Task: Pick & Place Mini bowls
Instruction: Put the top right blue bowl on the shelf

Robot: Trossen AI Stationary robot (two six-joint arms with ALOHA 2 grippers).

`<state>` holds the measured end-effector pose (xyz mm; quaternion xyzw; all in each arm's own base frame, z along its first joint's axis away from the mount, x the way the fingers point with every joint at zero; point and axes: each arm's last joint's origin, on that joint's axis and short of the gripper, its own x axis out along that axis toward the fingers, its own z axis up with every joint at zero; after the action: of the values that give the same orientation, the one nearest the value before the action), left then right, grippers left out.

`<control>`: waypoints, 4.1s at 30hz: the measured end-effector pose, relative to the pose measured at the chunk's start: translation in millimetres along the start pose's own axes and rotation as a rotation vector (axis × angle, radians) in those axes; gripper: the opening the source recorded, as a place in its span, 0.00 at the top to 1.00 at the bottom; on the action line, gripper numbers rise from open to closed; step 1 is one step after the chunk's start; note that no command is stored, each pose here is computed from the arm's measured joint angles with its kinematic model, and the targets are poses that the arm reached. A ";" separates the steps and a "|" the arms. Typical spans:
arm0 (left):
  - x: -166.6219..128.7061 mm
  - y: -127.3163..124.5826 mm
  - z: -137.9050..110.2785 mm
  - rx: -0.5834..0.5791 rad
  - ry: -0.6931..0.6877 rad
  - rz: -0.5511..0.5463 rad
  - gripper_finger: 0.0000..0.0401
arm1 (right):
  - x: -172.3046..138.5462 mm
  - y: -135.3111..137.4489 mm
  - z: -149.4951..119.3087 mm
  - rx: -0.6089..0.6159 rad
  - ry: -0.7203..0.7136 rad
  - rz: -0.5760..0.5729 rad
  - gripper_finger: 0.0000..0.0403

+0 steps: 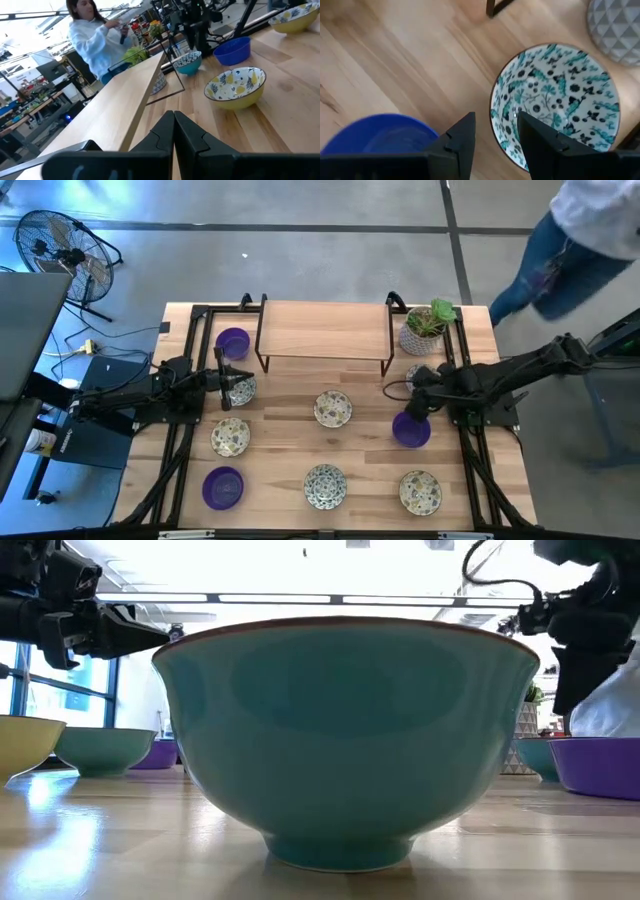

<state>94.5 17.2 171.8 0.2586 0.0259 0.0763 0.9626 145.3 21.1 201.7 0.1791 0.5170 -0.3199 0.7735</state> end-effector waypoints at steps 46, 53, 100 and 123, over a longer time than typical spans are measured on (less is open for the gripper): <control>0.1 -0.3 0.9 0.019 -0.022 -0.017 1.00 | 24.3 -4.1 20.0 -0.036 0.142 -0.102 0.70; 0.0 -0.6 1.4 0.020 -0.033 -0.031 1.00 | 24.6 -3.3 20.8 -0.031 0.132 -0.095 0.73; 0.0 -0.7 2.3 0.018 -0.048 -0.044 1.00 | 15.0 19.4 41.5 -0.111 0.211 -0.080 0.98; 0.0 -0.7 2.4 0.020 -0.049 -0.044 1.00 | -108.9 87.2 74.6 -0.288 -0.108 0.420 0.97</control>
<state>94.7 15.5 173.5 0.2694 0.0090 0.0486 0.9618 227.4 73.2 326.5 0.1530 0.4665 -0.0844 0.8671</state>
